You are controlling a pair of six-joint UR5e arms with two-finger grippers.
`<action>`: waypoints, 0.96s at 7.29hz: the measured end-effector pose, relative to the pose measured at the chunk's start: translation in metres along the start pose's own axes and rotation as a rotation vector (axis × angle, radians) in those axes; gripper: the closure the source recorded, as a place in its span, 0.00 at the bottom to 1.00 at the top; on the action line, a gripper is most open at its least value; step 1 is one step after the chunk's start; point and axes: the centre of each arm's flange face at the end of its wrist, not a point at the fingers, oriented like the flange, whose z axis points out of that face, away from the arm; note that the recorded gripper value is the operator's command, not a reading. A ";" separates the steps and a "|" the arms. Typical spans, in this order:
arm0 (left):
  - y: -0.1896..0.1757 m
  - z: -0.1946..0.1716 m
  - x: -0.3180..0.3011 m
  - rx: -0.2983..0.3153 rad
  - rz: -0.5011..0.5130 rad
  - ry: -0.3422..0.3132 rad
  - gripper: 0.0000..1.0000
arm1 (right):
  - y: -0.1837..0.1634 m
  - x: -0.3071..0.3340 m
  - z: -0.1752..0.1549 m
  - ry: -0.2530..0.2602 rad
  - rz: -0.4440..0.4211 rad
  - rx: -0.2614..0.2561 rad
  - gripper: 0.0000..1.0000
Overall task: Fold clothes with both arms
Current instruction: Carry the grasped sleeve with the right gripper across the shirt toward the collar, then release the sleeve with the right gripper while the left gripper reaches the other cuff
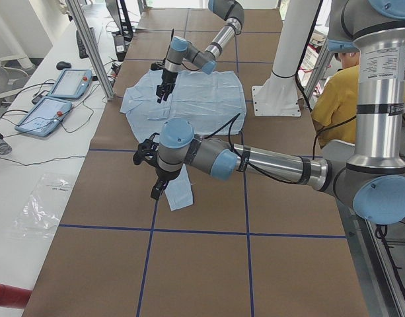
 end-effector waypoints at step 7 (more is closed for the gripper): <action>-0.002 0.188 0.019 -0.067 -0.309 0.125 0.03 | -0.088 0.105 -0.091 -0.030 0.063 -0.015 0.01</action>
